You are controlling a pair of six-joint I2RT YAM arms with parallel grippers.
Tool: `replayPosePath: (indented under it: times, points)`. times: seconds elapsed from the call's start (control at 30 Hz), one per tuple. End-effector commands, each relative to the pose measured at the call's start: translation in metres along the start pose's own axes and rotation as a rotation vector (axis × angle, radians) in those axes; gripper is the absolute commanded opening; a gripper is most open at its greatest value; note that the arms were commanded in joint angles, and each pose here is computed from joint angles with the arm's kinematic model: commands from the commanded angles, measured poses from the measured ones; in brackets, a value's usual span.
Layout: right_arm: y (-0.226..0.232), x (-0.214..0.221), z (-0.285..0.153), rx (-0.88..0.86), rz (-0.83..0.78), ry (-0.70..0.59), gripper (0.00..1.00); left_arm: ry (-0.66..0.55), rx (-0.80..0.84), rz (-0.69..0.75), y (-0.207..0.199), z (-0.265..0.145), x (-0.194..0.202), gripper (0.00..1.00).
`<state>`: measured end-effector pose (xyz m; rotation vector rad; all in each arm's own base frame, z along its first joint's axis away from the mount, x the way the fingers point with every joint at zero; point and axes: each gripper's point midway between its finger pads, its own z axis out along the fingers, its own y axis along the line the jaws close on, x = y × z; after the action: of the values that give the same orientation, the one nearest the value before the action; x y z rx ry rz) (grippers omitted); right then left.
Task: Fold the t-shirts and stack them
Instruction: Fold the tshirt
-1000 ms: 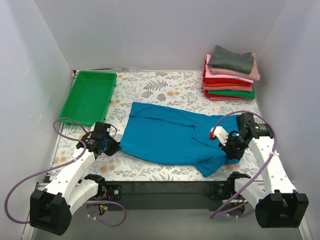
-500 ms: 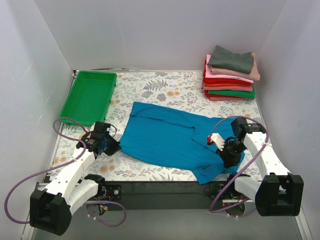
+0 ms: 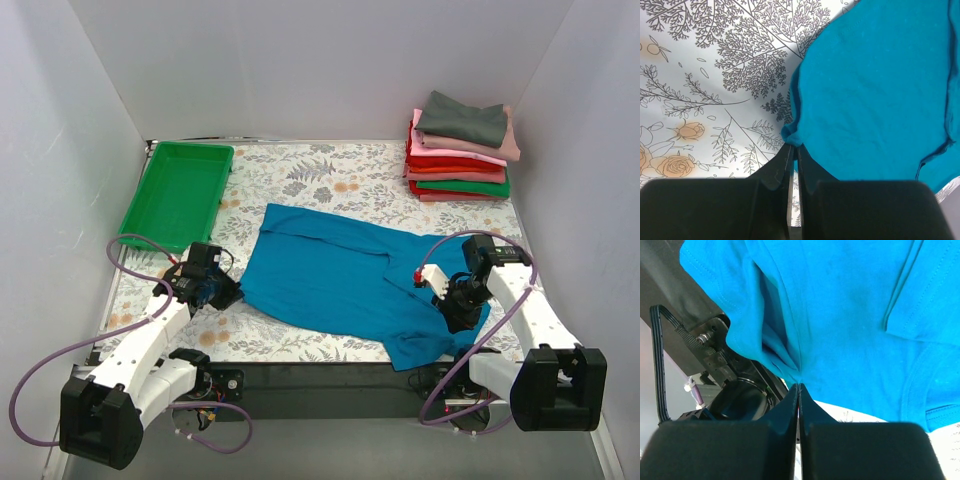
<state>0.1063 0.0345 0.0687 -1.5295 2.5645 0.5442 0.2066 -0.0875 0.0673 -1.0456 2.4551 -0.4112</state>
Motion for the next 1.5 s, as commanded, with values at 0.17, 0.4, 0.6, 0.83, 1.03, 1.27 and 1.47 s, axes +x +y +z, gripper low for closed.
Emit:
replayPosePath:
  times: [0.17, 0.4, 0.6, 0.83, 1.03, 1.27, 1.47]
  points:
    - [0.007, 0.006, 0.004, -0.067, 0.020, 0.039, 0.30, 0.010, 0.020, 0.016, -0.002, 0.002, 0.003, 0.00]
    - [0.013, 0.012, 0.012, -0.167, 0.032, 0.100, 0.35, 0.015, 0.021, 0.013, -0.002, 0.005, 0.004, 0.00]
    - [0.015, 0.009, 0.015, -0.203, 0.042, 0.114, 0.01, 0.011, 0.022, 0.012, -0.002, 0.003, 0.003, 0.00]
    - [0.000, -0.006, -0.007, -0.088, 0.007, 0.066, 0.01, 0.011, 0.020, 0.017, -0.001, 0.004, 0.004, 0.00]
    - [0.006, -0.005, -0.009, -0.103, 0.008, 0.070, 0.01, 0.011, 0.024, 0.015, -0.002, 0.003, 0.004, 0.00]
    - [-0.003, -0.021, -0.018, -0.064, -0.003, 0.011, 0.01, 0.011, 0.020, 0.016, -0.001, 0.004, 0.004, 0.00]
    - [-0.013, -0.064, -0.050, 0.005, -0.035, -0.146, 0.01, -0.008, 0.041, 0.019, -0.006, -0.001, -0.001, 0.00]
